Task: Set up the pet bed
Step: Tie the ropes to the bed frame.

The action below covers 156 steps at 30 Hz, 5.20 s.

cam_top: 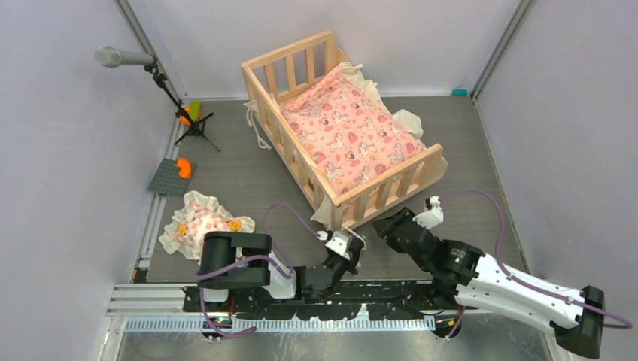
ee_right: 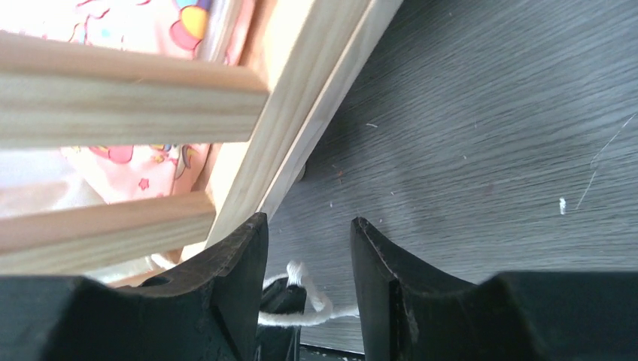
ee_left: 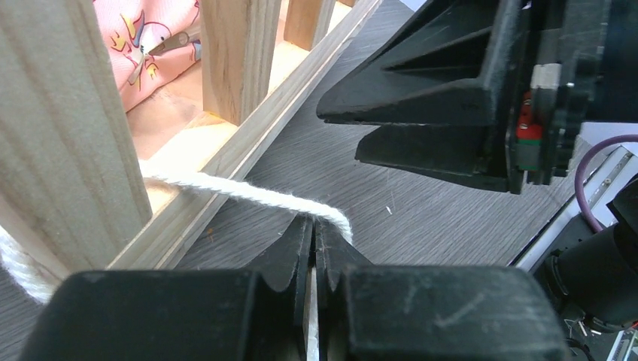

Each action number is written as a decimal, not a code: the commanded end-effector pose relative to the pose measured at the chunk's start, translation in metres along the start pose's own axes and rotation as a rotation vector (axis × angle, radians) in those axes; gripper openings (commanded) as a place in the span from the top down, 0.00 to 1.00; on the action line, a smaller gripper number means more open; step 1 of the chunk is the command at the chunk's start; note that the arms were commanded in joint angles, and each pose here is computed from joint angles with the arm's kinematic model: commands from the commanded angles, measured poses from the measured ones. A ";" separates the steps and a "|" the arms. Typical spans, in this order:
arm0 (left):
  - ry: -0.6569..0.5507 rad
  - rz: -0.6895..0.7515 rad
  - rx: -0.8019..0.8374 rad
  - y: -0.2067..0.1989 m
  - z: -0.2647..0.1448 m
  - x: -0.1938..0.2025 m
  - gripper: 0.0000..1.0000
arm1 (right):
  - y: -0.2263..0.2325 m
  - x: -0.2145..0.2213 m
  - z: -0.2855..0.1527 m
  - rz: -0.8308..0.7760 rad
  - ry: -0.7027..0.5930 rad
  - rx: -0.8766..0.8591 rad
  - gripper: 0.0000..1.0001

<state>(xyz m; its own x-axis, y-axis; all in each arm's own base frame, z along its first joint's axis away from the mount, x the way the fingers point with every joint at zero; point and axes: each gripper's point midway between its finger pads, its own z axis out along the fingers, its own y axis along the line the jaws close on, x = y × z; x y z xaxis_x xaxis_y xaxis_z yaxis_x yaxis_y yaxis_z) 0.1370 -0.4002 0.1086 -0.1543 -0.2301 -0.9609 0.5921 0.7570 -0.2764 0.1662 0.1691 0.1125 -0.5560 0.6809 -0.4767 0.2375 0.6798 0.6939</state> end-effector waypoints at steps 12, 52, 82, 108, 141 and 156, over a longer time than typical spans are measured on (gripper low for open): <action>-0.059 -0.006 0.016 -0.009 0.006 -0.020 0.97 | 0.030 0.028 0.008 0.172 0.223 -0.076 0.50; -0.041 0.064 0.023 -0.007 0.006 -0.010 0.87 | 0.028 0.041 0.006 0.253 0.308 -0.091 1.00; 0.023 0.096 0.120 -0.015 -0.020 -0.014 0.51 | 0.014 0.029 0.017 0.194 0.215 0.005 1.00; 0.027 0.108 0.001 0.006 -0.017 0.025 0.47 | 0.024 0.026 0.010 0.202 0.228 -0.026 1.00; 0.012 0.035 -0.109 0.012 0.008 0.048 0.98 | 0.022 0.026 0.007 0.216 0.235 -0.032 1.00; -0.008 0.109 -0.110 0.028 -0.054 0.004 1.00 | -0.001 0.011 0.022 0.101 0.112 0.059 1.00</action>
<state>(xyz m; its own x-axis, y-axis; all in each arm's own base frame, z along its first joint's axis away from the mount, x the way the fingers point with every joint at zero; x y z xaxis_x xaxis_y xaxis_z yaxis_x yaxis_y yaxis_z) 0.1114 -0.3642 0.0703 -0.1385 -0.1124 -0.9840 0.5687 0.8044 -0.1720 0.1656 0.1864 0.0858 -0.6413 0.7196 -0.2662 0.3653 0.5915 0.7188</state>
